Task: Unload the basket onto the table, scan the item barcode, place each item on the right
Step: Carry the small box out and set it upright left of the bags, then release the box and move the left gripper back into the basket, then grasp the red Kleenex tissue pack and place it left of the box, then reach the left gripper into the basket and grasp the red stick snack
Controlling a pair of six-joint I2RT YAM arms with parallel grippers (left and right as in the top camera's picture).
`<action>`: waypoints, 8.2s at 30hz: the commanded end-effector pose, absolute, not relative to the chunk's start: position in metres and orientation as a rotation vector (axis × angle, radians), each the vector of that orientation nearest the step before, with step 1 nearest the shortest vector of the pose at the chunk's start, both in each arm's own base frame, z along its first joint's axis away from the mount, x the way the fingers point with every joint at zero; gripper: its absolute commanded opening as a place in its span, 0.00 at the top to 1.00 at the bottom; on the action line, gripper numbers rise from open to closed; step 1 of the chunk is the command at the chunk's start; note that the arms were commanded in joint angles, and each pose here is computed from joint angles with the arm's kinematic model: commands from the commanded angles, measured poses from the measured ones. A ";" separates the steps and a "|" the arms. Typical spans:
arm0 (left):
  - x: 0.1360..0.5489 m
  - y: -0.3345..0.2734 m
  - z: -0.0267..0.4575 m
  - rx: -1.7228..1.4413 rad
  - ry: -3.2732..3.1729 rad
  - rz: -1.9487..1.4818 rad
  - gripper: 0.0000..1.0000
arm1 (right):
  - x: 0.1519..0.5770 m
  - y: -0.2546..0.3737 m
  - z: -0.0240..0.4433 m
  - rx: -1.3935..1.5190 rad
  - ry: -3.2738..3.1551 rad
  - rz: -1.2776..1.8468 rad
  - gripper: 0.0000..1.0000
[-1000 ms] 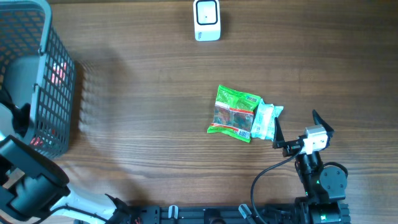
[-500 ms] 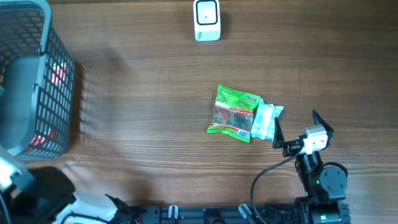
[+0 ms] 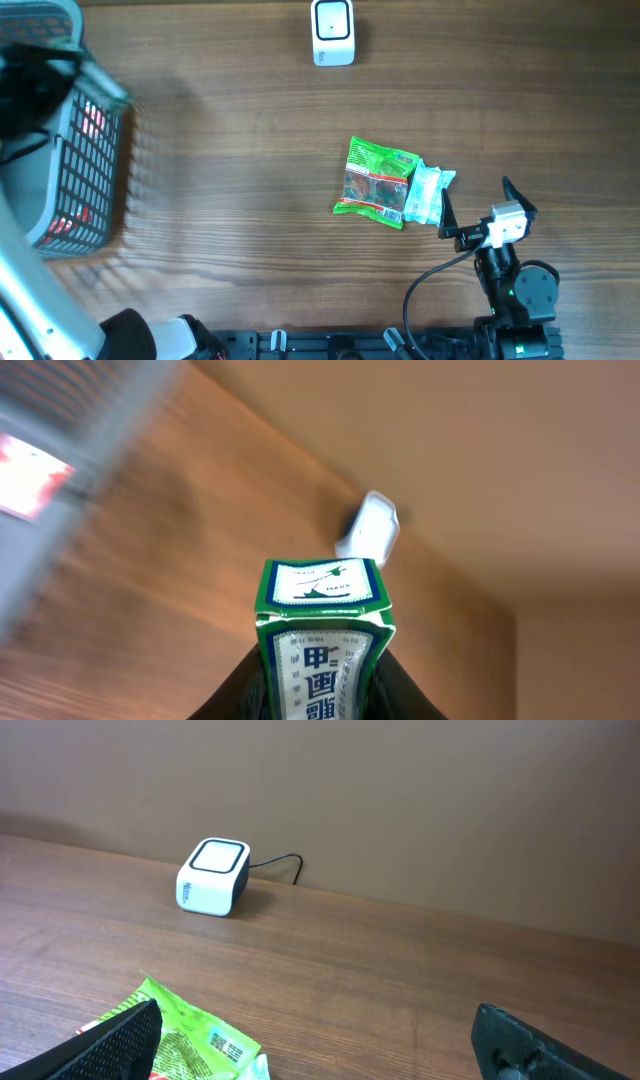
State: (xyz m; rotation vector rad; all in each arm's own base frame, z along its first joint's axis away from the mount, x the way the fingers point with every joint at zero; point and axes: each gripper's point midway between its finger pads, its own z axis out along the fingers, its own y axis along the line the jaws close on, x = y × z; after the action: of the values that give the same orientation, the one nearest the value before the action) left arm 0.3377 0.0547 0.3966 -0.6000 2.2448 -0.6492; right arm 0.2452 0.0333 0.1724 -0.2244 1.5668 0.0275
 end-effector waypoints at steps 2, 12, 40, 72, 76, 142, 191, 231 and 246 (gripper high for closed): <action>0.348 -0.026 0.353 -0.251 2.466 -0.803 0.77 | 0.245 0.031 0.173 -0.218 1.562 0.014 0.00; 0.355 -0.141 0.199 0.016 2.790 -1.193 0.75 | 0.245 0.031 0.173 -0.218 1.562 0.014 0.00; 0.367 -0.222 0.040 0.274 2.658 -1.562 0.79 | 0.245 0.031 0.173 -0.218 1.562 0.014 0.00; 0.407 -0.174 0.079 0.125 2.656 -1.098 0.35 | 0.245 0.031 0.173 -0.218 1.562 0.014 0.00; 0.400 -0.183 0.104 0.119 2.663 -0.944 0.58 | 0.245 0.031 0.173 -0.218 1.562 0.014 0.00; 0.412 0.261 0.304 -0.849 2.128 0.087 0.00 | 0.245 0.031 0.173 -0.218 1.562 0.014 0.00; 0.430 0.254 0.310 -0.685 2.155 0.003 0.67 | 0.245 0.031 0.173 -0.218 1.562 0.014 0.00; 0.372 -0.035 0.319 -0.381 2.157 -0.329 0.02 | 0.245 0.031 0.173 -0.218 1.562 0.013 0.00; 0.266 0.263 0.265 -1.760 1.725 0.191 0.45 | 0.245 0.031 0.173 -0.218 1.562 0.014 0.00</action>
State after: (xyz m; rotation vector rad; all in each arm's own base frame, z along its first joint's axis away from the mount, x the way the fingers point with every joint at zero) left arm 0.2787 0.2317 0.3136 -1.5253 1.7188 0.1443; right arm 0.2452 0.0333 0.1723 -0.2245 1.5672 0.0275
